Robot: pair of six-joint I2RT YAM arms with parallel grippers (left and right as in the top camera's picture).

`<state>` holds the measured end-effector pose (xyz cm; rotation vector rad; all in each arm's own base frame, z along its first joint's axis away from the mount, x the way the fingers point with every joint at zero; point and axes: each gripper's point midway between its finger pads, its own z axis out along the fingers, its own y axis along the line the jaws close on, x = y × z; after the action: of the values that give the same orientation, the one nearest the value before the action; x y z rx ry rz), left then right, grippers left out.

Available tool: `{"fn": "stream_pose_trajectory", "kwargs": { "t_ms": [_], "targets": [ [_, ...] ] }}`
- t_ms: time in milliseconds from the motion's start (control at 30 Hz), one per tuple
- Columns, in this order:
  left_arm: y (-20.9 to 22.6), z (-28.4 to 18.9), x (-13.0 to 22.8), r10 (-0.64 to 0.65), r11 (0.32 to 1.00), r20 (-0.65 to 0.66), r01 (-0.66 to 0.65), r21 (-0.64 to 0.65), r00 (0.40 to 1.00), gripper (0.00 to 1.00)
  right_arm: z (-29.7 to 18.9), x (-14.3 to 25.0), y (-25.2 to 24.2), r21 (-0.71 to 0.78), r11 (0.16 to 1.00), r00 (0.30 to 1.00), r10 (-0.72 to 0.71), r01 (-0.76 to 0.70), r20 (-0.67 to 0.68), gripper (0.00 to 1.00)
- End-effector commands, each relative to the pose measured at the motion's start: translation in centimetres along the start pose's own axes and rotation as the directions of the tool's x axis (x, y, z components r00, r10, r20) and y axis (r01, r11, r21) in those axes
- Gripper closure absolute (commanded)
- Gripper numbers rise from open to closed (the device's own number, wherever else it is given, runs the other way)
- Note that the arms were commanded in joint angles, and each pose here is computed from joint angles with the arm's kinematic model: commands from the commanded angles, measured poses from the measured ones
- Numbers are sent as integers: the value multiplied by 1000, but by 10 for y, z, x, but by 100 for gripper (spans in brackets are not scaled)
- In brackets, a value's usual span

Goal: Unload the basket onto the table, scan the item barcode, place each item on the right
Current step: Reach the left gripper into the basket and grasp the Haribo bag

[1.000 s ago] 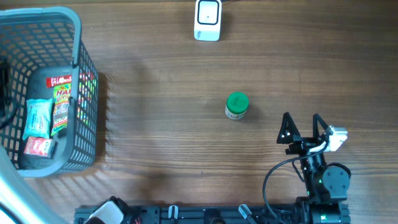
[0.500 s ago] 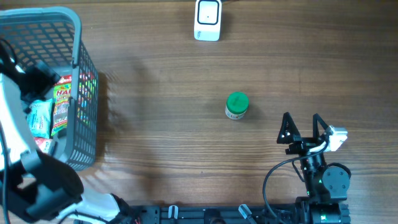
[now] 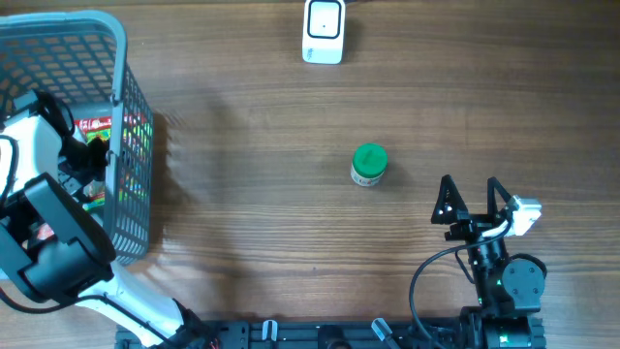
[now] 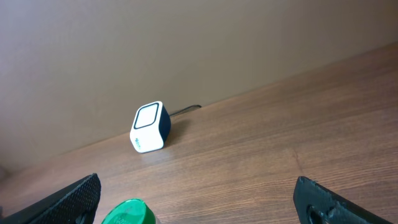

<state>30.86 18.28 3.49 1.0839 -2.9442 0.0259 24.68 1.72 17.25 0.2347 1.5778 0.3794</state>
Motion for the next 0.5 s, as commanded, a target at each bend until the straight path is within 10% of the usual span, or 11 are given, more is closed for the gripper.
{"fn": "stream_pose_trajectory", "kwargs": {
  "t_ms": [0,67,467],
  "targets": [
    [0,29,17,55,998,-65,-56,-12,996,36,0,0,-1,6,1000,1000,6,-6,4,0],
    [5,35,26,54,998,-89,-57,-29,995,93,0,-1,-1,6,1000,1000,6,-6,5,0],
    [-4,-44,-7,-96,995,-22,95,-12,995,96,0,-1,-1,6,1000,1000,6,-6,4,0]
  ]
}}
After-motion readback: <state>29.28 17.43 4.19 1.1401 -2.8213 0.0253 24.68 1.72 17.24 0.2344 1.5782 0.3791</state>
